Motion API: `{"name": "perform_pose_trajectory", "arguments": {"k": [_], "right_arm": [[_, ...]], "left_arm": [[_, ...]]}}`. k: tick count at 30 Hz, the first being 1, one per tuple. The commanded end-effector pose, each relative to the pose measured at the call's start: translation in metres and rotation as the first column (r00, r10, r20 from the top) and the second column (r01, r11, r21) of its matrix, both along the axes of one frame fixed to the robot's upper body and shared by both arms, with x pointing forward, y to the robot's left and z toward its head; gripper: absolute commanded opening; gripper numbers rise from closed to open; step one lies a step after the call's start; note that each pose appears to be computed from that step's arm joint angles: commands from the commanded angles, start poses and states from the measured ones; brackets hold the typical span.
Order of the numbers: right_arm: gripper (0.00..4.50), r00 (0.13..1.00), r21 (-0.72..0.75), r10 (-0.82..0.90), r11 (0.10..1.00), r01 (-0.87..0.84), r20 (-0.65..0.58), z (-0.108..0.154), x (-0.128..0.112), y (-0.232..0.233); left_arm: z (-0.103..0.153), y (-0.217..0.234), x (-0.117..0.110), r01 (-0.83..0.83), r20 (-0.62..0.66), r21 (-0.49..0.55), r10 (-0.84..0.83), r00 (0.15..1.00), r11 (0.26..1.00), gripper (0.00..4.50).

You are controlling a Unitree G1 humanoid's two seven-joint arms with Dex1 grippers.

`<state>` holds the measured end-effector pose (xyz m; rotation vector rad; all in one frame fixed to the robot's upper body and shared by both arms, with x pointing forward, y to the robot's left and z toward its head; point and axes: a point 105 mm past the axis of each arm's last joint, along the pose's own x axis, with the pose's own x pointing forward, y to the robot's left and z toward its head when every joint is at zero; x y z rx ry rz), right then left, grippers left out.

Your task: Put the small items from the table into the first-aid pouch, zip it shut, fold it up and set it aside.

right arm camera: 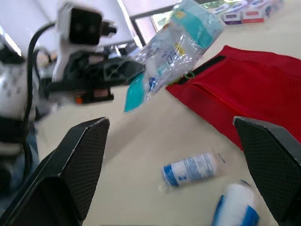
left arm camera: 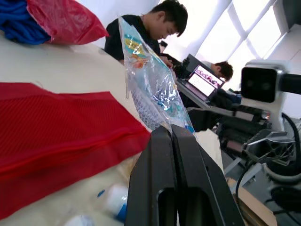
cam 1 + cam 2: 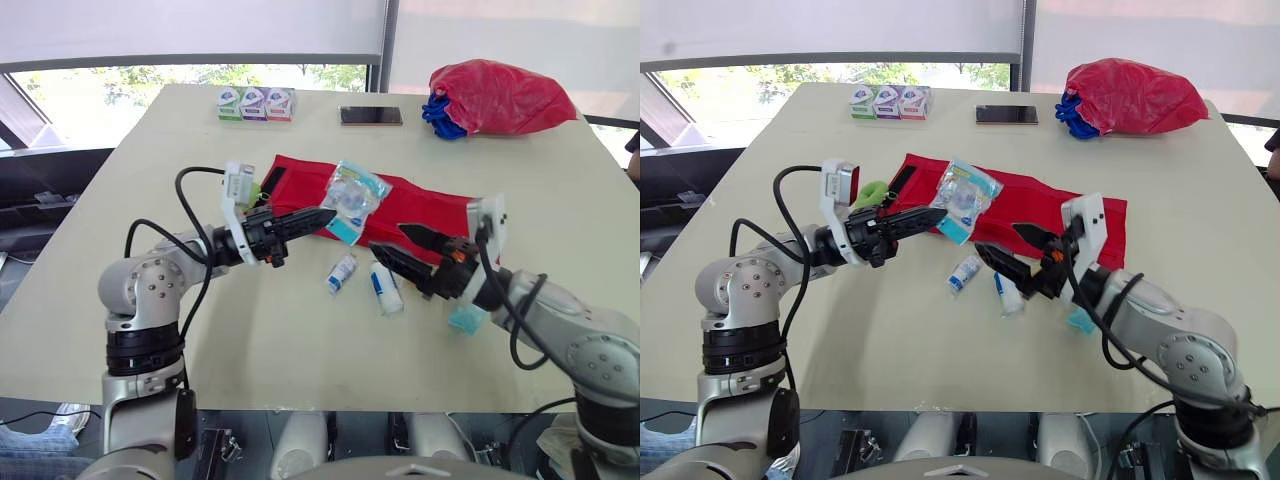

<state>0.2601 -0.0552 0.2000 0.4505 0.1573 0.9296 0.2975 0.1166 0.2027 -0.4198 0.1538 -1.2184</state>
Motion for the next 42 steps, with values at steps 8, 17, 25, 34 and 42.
{"name": "perform_pose_trajectory", "arguments": {"k": [8, 17, 25, 34, 42], "right_arm": [[4.5, 0.991, 0.212, 0.021, 0.977, 0.007, -0.129, 0.031, 0.002, 0.015], [3.98, 0.988, 0.223, -0.006, 0.974, 0.04, -0.155, 0.03, 0.008, 0.019], [0.28, 0.989, 0.218, -0.031, 0.974, 0.063, -0.147, 0.029, 0.011, 0.017], [0.02, 0.986, 0.207, -0.072, 0.973, 0.103, -0.149, 0.025, 0.015, 0.007], [0.02, 0.985, 0.119, -0.156, 0.979, 0.164, -0.079, 0.018, 0.012, -0.028]], "left_arm": [[0.013, -0.014, 0.001, 0.023, 0.057, -0.031, -0.021, 0.998, 0.999, 0.02], [0.012, -0.02, -0.001, 0.046, 0.066, -0.045, -0.043, 0.997, 0.998, 0.0], [0.011, -0.022, 0.002, 0.038, 0.068, -0.054, -0.034, 0.997, 0.998, 0.0], [0.004, -0.017, 0.005, 0.016, 0.049, -0.027, -0.015, 0.999, 0.999, 0.0], [0.0, 0.035, 0.05, -0.296, 0.232, 0.145, 0.259, 0.938, 0.944, 2.74]]}}
